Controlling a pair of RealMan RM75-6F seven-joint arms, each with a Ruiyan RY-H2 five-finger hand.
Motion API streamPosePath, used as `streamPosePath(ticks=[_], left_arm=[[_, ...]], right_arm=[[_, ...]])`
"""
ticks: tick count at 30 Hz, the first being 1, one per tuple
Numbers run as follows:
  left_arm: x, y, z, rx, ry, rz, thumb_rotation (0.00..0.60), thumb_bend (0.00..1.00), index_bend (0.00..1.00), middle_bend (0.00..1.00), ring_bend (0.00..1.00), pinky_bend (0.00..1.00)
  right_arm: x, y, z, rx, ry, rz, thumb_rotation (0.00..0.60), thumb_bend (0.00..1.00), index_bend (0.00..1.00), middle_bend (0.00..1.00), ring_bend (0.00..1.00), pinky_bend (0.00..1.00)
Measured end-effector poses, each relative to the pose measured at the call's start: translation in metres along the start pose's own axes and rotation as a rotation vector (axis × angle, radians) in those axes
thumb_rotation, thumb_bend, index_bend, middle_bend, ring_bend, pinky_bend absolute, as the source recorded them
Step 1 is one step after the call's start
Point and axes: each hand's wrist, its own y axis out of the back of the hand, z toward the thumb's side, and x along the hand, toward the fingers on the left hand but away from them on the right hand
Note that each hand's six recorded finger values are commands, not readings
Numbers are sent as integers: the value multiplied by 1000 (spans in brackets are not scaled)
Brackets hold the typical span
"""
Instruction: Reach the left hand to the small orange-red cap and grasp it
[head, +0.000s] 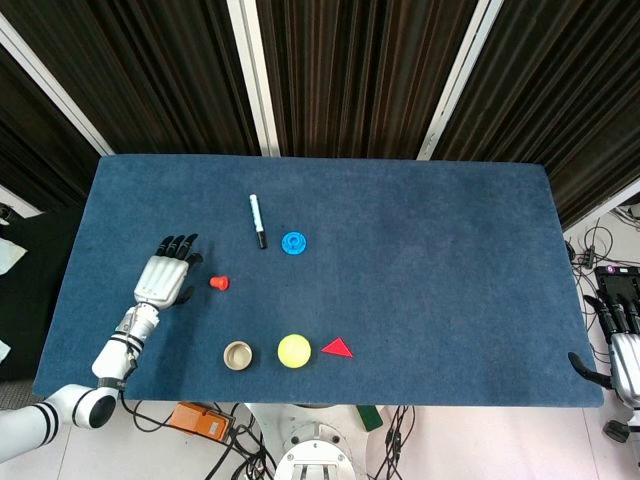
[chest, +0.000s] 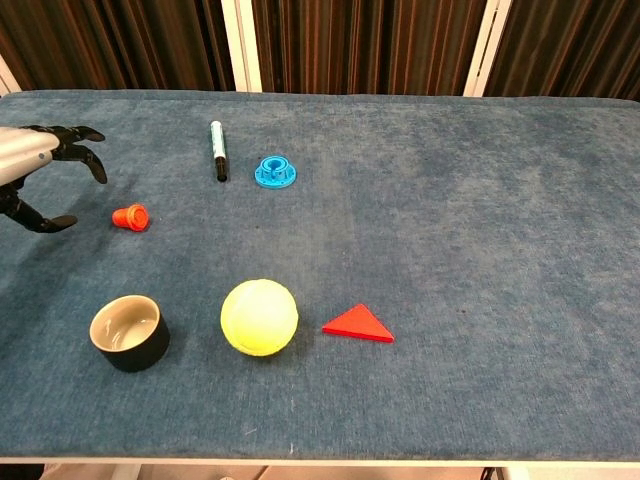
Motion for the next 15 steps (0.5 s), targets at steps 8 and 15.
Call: streamPosePath(ticks=[8, 15], left_arm=[[0, 0, 13, 3, -12, -1, 600, 272, 328, 0, 0, 67], [2, -1, 24, 9, -19, -7, 600, 263, 339, 0, 0, 67]], right_arm=[[-1, 0, 0, 1, -1, 5, 600, 400, 180, 135, 37, 0], [0, 0, 0, 0, -2, 4, 600, 400, 180, 135, 37, 0]])
